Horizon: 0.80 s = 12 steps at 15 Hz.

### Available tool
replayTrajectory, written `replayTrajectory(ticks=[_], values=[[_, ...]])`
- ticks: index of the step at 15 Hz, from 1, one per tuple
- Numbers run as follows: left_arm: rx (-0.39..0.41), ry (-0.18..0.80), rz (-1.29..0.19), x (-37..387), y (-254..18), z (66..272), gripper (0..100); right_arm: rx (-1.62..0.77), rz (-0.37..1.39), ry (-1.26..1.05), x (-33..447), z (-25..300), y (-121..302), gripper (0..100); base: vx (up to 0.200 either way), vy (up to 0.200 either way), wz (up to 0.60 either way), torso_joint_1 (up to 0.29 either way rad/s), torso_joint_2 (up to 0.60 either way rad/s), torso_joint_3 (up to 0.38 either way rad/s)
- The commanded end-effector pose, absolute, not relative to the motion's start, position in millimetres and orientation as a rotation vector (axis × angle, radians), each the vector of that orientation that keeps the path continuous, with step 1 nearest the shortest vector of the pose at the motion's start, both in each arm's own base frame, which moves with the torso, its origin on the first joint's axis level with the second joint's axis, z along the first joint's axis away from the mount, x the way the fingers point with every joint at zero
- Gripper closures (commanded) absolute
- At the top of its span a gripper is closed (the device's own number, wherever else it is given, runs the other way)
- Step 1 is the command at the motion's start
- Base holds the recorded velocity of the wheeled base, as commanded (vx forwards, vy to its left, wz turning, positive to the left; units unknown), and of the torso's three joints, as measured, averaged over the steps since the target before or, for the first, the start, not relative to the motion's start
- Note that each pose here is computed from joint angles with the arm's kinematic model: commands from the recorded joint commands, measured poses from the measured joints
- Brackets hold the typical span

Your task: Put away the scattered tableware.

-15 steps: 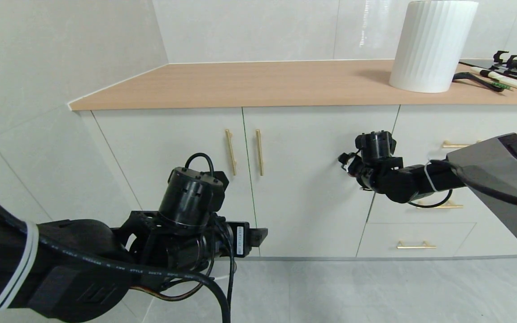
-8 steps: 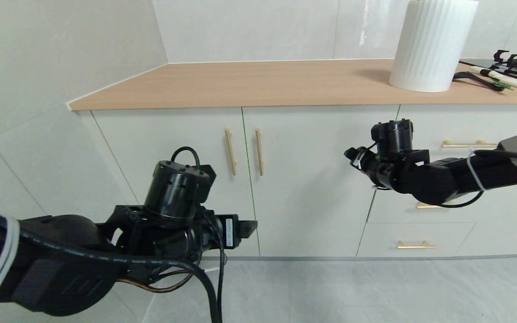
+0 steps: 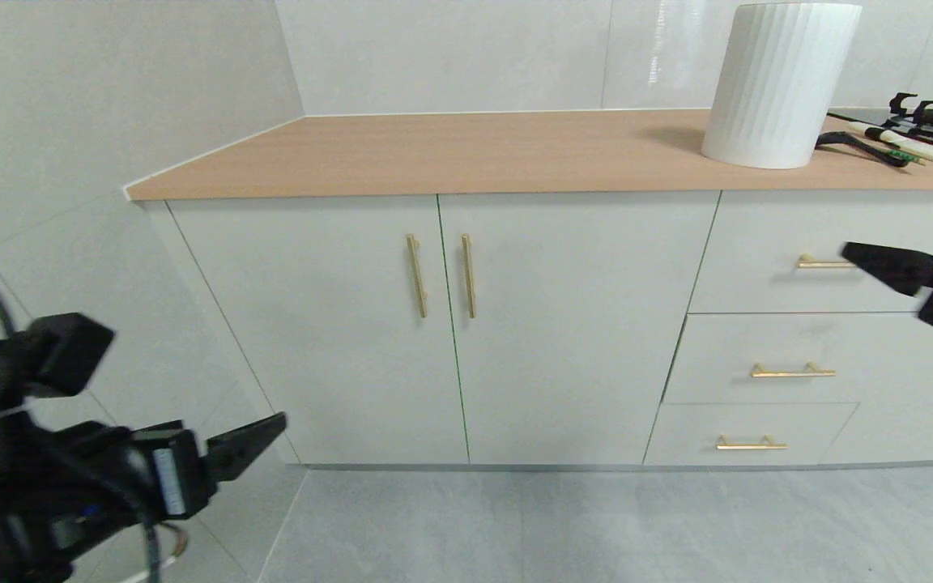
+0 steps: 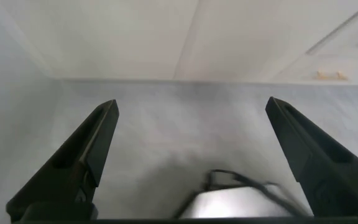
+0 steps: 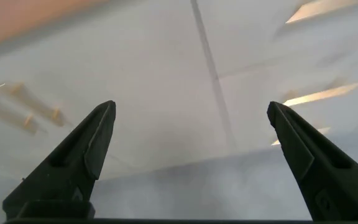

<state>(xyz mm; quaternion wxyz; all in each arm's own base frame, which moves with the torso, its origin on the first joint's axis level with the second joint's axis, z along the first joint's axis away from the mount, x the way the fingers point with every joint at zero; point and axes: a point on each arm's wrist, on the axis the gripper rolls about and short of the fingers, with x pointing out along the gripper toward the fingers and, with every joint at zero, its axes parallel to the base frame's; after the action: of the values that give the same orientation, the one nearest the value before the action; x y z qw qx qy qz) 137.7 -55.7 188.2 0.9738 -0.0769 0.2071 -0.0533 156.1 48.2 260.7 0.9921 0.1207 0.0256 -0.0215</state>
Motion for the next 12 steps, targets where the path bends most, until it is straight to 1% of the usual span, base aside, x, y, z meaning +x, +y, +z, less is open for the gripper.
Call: replayTrajectory(ticks=[1,3,5,8,10,12], values=[[-0.080,0.180,0.030,45,-5,193,0,0.031,-0.178,-0.242,9,225,-7,0,0.000,0.000,0.00,0.000,0.00,0.000],[-0.034,0.124,0.036,10,4,186,0,0.011,-0.268,-0.295,-24,217,-12,0,0.000,0.000,0.00,0.000,0.00,0.000],[0.006,0.103,0.073,-23,12,168,0,-0.040,-0.352,-0.338,-61,194,-12,0,0.000,0.000,0.00,0.000,0.00,0.000],[0.054,0.074,0.125,-51,19,144,0,-0.069,-0.406,-0.362,-74,183,-10,0,0.000,0.000,0.00,0.000,0.00,0.000],[0.055,0.092,0.316,-51,19,142,0,-0.112,-0.406,-0.304,-65,163,-8,0,0.000,0.000,0.00,0.000,0.00,0.000],[0.045,0.110,0.372,-49,16,137,0,-0.110,-0.404,-0.277,-55,150,-8,0,0.000,0.000,0.00,0.000,0.00,0.000]])
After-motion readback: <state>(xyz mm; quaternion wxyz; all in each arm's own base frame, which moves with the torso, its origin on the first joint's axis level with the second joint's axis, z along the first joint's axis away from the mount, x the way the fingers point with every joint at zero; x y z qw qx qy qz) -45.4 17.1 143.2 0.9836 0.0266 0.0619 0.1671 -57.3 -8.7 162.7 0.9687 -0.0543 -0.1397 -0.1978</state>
